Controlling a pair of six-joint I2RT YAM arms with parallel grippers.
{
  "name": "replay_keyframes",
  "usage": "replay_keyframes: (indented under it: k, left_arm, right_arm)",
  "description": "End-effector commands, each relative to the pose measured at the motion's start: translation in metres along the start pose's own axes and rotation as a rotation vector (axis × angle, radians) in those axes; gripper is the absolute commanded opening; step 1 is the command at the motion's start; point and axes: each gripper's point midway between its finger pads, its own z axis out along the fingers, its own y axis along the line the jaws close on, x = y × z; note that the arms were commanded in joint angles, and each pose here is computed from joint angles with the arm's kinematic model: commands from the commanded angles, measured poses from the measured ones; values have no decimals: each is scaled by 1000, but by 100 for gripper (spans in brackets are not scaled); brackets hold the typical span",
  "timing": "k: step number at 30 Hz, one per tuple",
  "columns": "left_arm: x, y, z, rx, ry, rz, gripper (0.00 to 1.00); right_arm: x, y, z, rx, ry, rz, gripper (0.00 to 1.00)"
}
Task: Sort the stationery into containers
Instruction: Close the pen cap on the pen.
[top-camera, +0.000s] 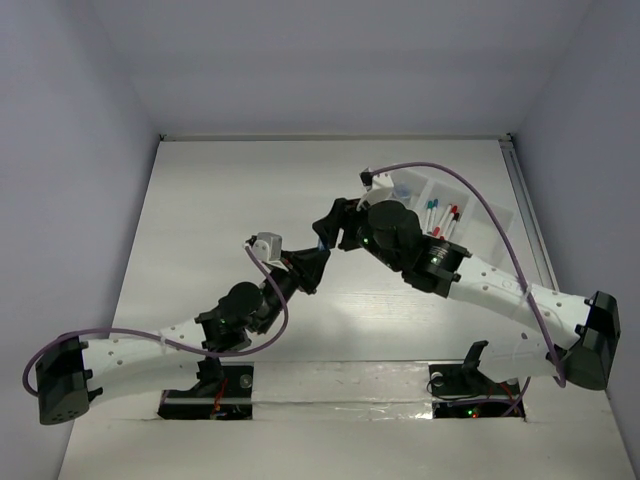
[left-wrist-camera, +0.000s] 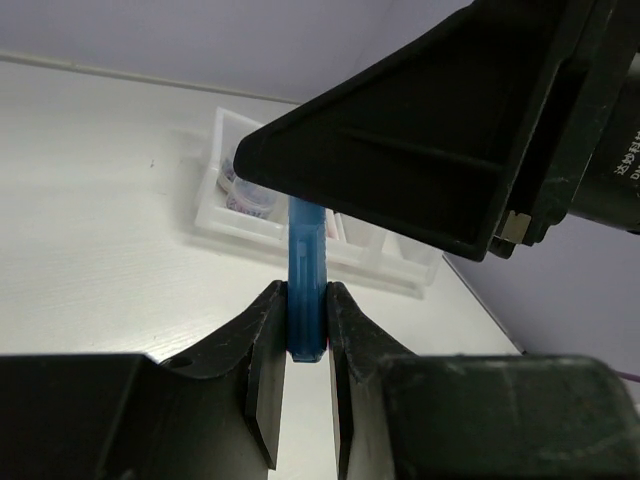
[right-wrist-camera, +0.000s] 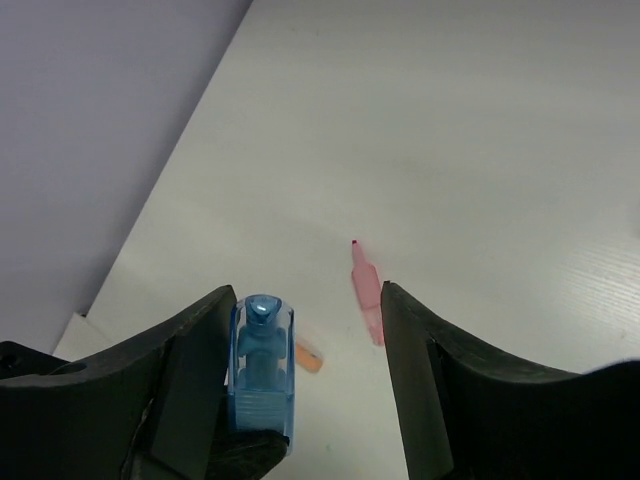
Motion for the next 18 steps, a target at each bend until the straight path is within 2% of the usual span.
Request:
replay_keyframes:
  k: [1, 4, 5, 6, 9, 16, 18]
  left_arm:
    - [-18, -10, 0, 33, -54, -41, 0]
    - [-16, -10, 2, 35, -50, -38, 0]
    - [-17, -11, 2, 36, -50, -36, 0]
    - [-16, -11, 3, 34, -48, -34, 0]
    - [-16, -10, 4, 28, -52, -36, 0]
    - [-34, -12, 11, -8, -97, -5, 0]
    - [-44, -14, 13, -17, -119, 11, 0]
  right_arm:
    - [-9, 6, -4, -6, -23, 25, 64]
    - [-6, 6, -5, -17, -26, 31, 42]
    - [-7, 6, -5, -18, -30, 34, 40]
    - [-6, 5, -6, -21, -31, 36, 30]
    - [1, 4, -6, -30, -14, 37, 17]
    - [37, 9, -3, -94, 79, 99, 1]
    - [52, 6, -4, -93, 103, 116, 0]
